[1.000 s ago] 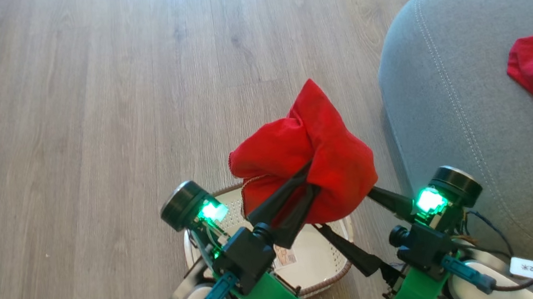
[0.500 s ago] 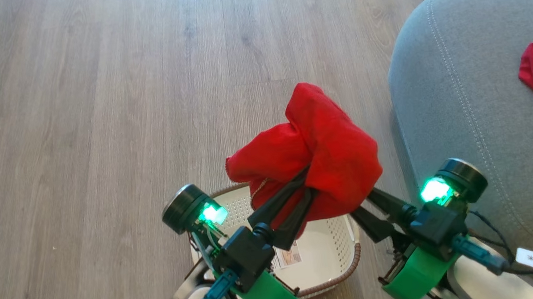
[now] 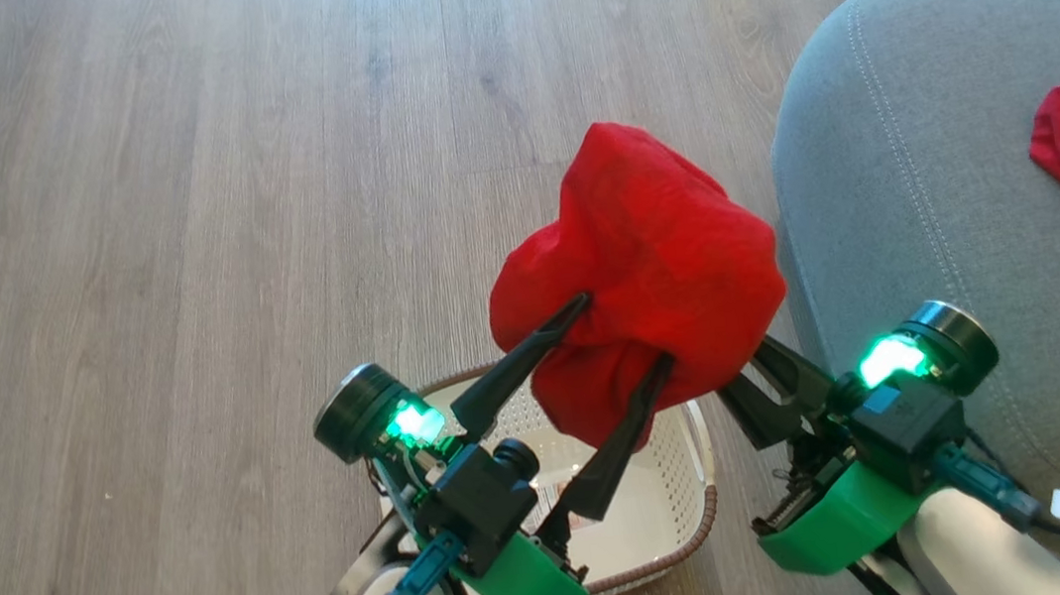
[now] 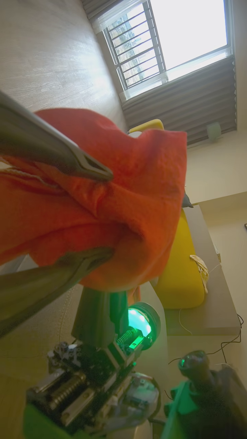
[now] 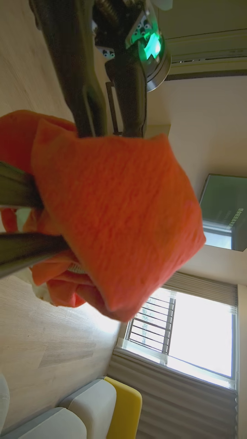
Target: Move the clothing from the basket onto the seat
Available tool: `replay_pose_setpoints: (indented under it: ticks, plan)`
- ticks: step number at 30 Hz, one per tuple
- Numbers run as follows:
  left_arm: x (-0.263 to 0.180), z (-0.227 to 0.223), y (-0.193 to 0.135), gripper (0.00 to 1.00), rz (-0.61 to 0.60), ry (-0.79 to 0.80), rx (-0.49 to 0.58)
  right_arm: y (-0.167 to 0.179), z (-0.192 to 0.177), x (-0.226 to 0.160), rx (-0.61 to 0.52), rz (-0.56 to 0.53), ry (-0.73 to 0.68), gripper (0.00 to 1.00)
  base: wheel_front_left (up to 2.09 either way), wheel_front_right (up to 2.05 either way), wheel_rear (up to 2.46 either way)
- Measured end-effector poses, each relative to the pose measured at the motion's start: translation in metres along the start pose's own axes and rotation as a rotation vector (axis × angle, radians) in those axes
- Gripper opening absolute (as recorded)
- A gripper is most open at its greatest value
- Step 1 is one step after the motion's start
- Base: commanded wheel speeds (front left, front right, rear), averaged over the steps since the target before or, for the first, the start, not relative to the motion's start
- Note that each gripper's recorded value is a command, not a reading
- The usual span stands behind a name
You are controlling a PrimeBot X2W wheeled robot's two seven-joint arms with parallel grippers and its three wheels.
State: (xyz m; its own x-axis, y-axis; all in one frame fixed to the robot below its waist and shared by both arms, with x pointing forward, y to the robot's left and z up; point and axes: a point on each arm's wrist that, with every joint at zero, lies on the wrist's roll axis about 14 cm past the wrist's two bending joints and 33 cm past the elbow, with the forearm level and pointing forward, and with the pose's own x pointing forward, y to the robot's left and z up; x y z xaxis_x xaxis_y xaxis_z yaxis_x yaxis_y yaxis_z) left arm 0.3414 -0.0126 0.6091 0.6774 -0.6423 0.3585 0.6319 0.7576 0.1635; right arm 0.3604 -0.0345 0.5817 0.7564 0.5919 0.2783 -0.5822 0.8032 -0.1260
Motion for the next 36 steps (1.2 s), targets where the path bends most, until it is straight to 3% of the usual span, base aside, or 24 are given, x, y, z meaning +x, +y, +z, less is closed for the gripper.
replay_pose_setpoints:
  ticks: [14,19,31,36]
  plan:
    - [-0.006,-0.015,-0.004,1.00,-0.003,0.047,-0.012,-0.040,0.020,-0.007,-0.039,-0.147,-0.057,0.00,0.00,0.00,0.00]
    - [-0.008,-0.022,-0.008,1.00,-0.016,0.069,-0.010,-0.072,0.032,-0.018,-0.069,-0.262,-0.089,0.00,0.00,0.00,0.00]
    - [-0.016,-0.042,-0.007,1.00,-0.019,0.131,-0.024,-0.119,0.014,-0.073,-0.088,-0.510,-0.003,0.00,0.00,0.00,0.00]
    - [-0.022,-0.054,-0.006,1.00,-0.002,0.169,-0.046,-0.126,0.002,-0.090,-0.086,-0.556,0.048,0.00,0.00,0.00,0.00]
